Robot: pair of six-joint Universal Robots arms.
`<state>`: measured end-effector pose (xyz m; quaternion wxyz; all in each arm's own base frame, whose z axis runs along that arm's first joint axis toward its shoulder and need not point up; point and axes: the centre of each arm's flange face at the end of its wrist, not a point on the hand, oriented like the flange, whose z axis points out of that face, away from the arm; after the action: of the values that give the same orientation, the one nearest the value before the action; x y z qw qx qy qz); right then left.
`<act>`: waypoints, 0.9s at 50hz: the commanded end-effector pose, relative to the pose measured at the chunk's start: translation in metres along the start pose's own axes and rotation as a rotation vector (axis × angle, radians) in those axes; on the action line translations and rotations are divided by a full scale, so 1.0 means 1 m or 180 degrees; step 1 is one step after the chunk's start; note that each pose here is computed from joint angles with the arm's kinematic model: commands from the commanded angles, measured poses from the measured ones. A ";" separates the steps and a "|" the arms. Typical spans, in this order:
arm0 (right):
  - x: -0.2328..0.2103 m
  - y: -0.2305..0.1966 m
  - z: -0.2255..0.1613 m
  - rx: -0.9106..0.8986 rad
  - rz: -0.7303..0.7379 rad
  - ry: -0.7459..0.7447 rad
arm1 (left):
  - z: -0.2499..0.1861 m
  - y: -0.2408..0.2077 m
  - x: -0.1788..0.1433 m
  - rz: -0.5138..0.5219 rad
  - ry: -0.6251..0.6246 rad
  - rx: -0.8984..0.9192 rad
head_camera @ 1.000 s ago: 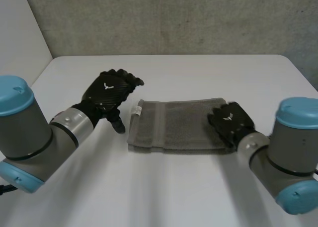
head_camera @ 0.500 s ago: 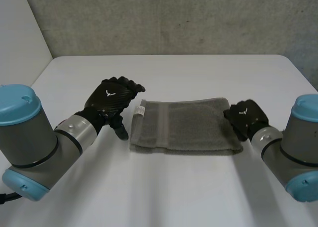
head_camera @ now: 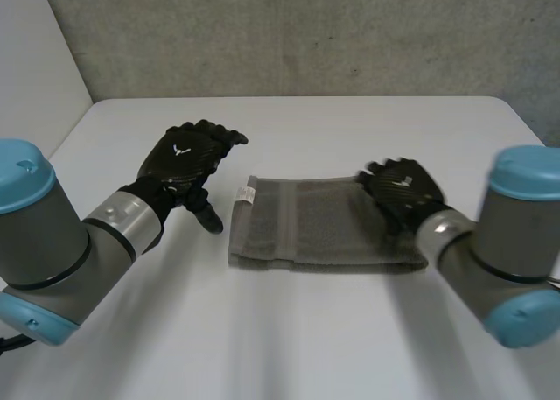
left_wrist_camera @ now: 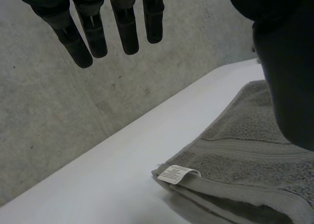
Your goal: Fold the towel.
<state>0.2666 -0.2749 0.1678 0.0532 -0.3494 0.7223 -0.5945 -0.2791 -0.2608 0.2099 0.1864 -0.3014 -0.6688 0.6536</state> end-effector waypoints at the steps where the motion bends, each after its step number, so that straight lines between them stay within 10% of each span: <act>1: 0.030 0.037 -0.019 -0.0163 0.0176 0.0045 | 0.001 0.006 0.000 -0.0174 -0.0008 0.0005; 30: 0.059 0.040 -0.003 -0.0033 0.0221 0.0267 | 0.002 0.008 -0.015 -0.0403 -0.0155 0.0208; 45: -0.107 -0.072 0.008 0.0930 0.0446 -0.1165 | 0.005 -0.021 -0.036 -0.0658 -0.0273 0.0511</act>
<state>0.3155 -0.2694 0.2051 0.1884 -0.3426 0.6487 -0.6529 -0.2616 -0.2824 0.2319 0.2387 -0.2020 -0.6487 0.6938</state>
